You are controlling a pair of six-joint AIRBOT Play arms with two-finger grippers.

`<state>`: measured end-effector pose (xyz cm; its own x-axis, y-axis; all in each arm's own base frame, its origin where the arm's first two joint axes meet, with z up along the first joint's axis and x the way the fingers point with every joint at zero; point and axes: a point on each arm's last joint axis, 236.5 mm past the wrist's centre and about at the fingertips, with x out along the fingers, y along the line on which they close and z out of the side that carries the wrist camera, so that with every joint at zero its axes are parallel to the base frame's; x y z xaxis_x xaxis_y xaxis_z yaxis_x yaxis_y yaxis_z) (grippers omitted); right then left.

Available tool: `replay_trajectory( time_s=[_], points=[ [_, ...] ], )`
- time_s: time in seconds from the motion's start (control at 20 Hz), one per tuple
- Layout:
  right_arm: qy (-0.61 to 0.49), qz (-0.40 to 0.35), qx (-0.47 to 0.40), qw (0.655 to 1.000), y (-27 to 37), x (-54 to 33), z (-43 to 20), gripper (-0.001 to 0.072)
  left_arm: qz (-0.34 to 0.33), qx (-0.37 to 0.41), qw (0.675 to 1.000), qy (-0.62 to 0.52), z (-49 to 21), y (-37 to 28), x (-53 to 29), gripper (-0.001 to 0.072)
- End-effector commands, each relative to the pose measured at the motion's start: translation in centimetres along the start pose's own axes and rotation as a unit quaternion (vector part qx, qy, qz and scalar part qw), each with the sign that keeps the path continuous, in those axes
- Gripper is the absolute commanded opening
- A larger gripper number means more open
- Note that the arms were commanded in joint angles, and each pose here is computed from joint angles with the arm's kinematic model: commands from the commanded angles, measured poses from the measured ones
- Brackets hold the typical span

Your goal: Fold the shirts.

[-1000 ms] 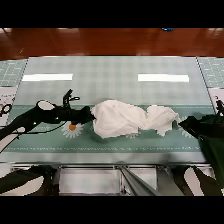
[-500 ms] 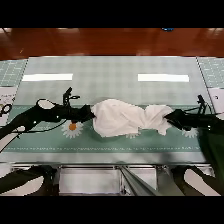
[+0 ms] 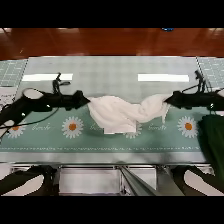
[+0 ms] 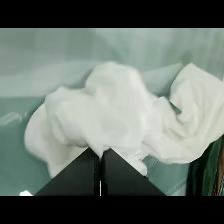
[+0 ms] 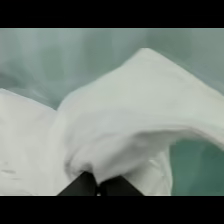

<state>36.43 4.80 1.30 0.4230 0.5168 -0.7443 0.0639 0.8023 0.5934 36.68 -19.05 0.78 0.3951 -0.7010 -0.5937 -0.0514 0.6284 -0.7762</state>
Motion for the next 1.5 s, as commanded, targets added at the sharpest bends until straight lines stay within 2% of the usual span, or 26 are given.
replay_trajectory(
  time_s=[0.0,0.15,0.35,0.55,0.7,0.8,0.95,1.1,1.25,1.35,1.45],
  points=[
    [-0.084,-0.022,-0.085,0.993,5.6,-8.1,6.9,0.0031,-0.052,0.058,0.991,-0.110,7.9,-7.0,-7.8,0.0014],
    [-0.165,-0.008,-0.195,0.967,14.2,-17.1,10.2,0.0031,-0.097,0.169,0.959,-0.208,11.2,-16.8,-17.6,0.0014],
    [-0.237,-0.008,-0.273,0.932,21.0,-25.8,8.0,0.0031,-0.128,0.295,0.882,-0.344,10.1,-27.7,-30.9,0.0014],
    [-0.257,-0.026,-0.304,0.917,23.0,-29.8,2.6,0.0031,-0.122,0.369,0.826,-0.408,5.5,-32.8,-38.3,0.0013],
    [-0.245,-0.055,-0.292,0.923,22.1,-30.9,-1.4,0.0031,-0.092,0.397,0.814,-0.413,2.5,-33.0,-39.5,0.0014],
    [-0.221,-0.072,-0.264,0.936,20.2,-30.0,-4.0,0.0031,-0.040,0.414,0.819,-0.396,1.3,-31.3,-38.9,0.0014],
    [-0.172,-0.066,-0.222,0.957,16.9,-26.0,-7.6,0.0032,0.016,0.407,0.850,-0.335,0.0,-27.7,-36.7,0.0014],
    [-0.093,-0.055,-0.171,0.979,12.8,-20.3,-10.7,0.0031,0.017,0.367,0.891,-0.265,-0.1,-23.5,-32.7,0.0014],
    [-0.029,-0.040,-0.148,0.988,9.7,-15.4,-12.3,0.0031,0.018,0.290,0.934,-0.209,1.8,-16.8,-27.1,0.0014],
    [-0.001,-0.031,-0.143,0.989,8.0,-12.6,-12.2,0.0031,0.019,0.229,0.958,-0.170,2.9,-12.2,-23.3,0.0014],
    [0.022,-0.031,-0.127,0.991,6.2,-10.1,-11.0,0.0032,0.023,0.208,0.971,-0.119,3.4,-8.3,-19.0,0.0014]
  ],
)
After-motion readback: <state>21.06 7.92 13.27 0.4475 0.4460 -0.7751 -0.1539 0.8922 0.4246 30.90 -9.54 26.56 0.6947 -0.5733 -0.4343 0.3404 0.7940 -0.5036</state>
